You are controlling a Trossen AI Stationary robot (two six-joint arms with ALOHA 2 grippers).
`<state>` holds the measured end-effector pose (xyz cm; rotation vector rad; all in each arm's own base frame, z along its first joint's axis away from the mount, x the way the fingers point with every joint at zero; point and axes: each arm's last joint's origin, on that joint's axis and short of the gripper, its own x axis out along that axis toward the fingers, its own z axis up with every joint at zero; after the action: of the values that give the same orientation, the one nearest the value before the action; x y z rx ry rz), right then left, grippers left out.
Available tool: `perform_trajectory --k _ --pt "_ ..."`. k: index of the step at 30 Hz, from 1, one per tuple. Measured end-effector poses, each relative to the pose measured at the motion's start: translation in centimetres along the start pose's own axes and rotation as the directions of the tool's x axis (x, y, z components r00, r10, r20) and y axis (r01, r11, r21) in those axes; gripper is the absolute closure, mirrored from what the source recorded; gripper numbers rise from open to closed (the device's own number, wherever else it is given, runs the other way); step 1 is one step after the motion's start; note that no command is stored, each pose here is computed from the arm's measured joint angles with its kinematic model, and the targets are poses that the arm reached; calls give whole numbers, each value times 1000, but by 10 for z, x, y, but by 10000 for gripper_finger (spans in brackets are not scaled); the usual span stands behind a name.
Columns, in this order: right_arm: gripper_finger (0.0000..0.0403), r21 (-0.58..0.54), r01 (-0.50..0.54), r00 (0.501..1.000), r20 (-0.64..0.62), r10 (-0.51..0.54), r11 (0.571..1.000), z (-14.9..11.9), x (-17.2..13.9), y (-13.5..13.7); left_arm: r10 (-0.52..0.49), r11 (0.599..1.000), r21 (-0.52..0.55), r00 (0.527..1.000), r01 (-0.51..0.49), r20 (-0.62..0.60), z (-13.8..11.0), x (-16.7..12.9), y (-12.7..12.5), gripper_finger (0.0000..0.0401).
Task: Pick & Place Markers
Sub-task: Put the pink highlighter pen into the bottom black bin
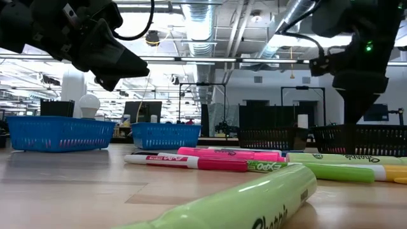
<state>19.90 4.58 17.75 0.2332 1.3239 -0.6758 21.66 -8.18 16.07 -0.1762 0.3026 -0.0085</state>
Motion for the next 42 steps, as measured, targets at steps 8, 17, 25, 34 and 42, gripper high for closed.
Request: perform_trajectory --k 8,17,25,34,42 --pt "336 32 -132 991 2 132 991 16 -26 9 -1 1000 -2 1000 1 4 0 0 0 329" --pt "327 25 -302 952 59 300 953 30 -38 27 -1 1000 -2 1000 1 5 0 0 0 329" --pt "279 -227 -440 868 140 476 869 43 -15 81 -2 1000 -2 1000 2 4 0 0 0 329" --pt "257 -347 -406 871 133 473 845 45 21 110 -1 1000 -2 1000 1 4 0 0 0 329" --pt "275 -346 -361 904 99 417 866 47 45 114 -1 1000 -1 1000 1 4 0 0 0 329"
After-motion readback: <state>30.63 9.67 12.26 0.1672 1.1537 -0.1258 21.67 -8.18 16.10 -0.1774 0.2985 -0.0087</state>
